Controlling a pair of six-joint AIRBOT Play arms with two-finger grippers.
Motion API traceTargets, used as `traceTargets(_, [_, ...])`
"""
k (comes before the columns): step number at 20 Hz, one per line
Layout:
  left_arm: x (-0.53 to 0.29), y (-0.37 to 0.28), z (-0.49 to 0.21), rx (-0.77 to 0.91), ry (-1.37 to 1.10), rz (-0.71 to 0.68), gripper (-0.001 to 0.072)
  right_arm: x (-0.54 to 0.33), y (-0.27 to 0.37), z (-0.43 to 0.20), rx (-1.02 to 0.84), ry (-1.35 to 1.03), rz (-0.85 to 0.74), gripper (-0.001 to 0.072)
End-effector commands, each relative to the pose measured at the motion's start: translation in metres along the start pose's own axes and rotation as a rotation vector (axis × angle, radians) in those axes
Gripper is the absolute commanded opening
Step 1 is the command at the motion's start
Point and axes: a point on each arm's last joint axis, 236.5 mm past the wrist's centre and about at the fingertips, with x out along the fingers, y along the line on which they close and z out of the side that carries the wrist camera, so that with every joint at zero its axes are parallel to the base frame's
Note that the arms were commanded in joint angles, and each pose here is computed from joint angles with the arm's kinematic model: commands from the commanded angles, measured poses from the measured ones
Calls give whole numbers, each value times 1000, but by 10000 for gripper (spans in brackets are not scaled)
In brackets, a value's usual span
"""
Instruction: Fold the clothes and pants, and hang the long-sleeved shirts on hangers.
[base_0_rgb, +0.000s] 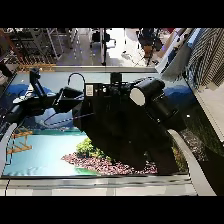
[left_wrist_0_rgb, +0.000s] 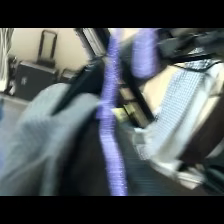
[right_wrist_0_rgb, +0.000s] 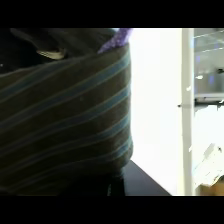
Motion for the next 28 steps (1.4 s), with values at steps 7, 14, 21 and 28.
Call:
traceTargets(7, [-132,89,-5,-170,343,640,695,-9,19,-90,472,303,66,16])
traceTargets(14, [-69,54,-122,-476,607,723,493,-41,-61,-115,972,266,-308,16])
traceTargets(21, [43,99,-164,-221,291,998,717,-63,-84,-97,979,186,-346,17])
traceTargets(28, [98,97,-181,-154,269,978,714,-62,-84,-96,968,183,-343,18])
